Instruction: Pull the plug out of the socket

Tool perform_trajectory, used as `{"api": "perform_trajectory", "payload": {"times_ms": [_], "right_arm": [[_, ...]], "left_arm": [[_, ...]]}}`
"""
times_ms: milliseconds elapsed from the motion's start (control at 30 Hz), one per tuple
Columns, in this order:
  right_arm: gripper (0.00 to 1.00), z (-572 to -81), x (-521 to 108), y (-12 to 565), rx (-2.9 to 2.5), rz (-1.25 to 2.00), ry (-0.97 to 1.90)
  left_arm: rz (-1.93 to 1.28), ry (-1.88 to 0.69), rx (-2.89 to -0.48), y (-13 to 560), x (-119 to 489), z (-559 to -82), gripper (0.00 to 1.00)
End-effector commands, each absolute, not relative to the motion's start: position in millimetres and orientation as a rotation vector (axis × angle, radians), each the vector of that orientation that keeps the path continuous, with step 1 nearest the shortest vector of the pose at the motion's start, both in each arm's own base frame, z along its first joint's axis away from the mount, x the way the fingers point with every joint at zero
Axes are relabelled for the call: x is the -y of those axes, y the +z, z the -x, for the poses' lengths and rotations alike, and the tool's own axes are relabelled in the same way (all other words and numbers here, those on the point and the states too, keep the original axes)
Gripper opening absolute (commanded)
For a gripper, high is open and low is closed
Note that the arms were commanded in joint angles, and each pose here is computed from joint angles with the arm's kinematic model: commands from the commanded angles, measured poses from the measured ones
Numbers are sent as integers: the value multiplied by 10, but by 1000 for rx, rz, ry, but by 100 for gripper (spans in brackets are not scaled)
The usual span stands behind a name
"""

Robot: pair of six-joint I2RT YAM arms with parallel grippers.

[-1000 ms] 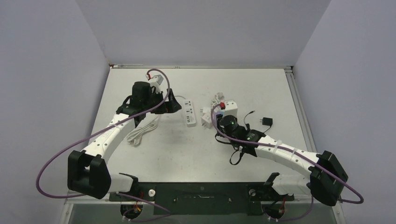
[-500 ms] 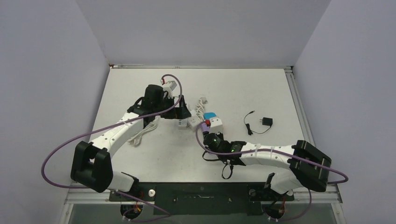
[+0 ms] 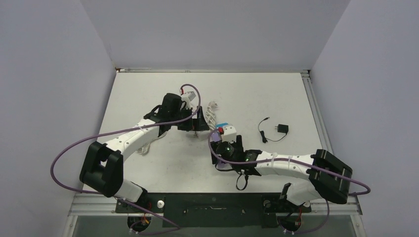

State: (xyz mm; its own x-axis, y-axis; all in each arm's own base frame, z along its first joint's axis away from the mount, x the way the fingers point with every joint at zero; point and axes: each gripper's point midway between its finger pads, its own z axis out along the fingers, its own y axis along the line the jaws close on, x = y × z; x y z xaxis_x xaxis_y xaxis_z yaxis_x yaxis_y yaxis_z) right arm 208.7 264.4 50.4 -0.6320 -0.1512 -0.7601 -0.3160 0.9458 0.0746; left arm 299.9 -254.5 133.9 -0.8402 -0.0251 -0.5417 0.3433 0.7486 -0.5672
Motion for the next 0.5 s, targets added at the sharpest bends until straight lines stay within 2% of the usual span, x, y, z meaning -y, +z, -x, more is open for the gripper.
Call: {"api": "perform_trajectory", "payload": {"times_ms": [0, 100, 233, 267, 333, 467], "right_arm": [[89, -2397, -2505, 1000, -2167, 210, 258], [96, -2569, -2284, 1134, -2151, 159, 269], [100, -2824, -2020, 1225, -2145, 132, 342], [100, -2874, -2039, 1255, -2138, 159, 418], [93, -2984, -1996, 1265, -2125, 159, 541], [92, -3160, -1865, 1198, -2126, 111, 689]], "left_arm": [[-250, -985, -2366, 1415, 2667, -3010, 96], [-247, -992, -2363, 1408, 2710, -2976, 96], [-234, -985, -2376, 1375, 2788, -2888, 96], [-226, -986, -2383, 1362, 2811, -2845, 96], [-192, -992, -2390, 1334, 2871, -2761, 96], [-80, -998, -2380, 1221, 3025, -2589, 96]]}}
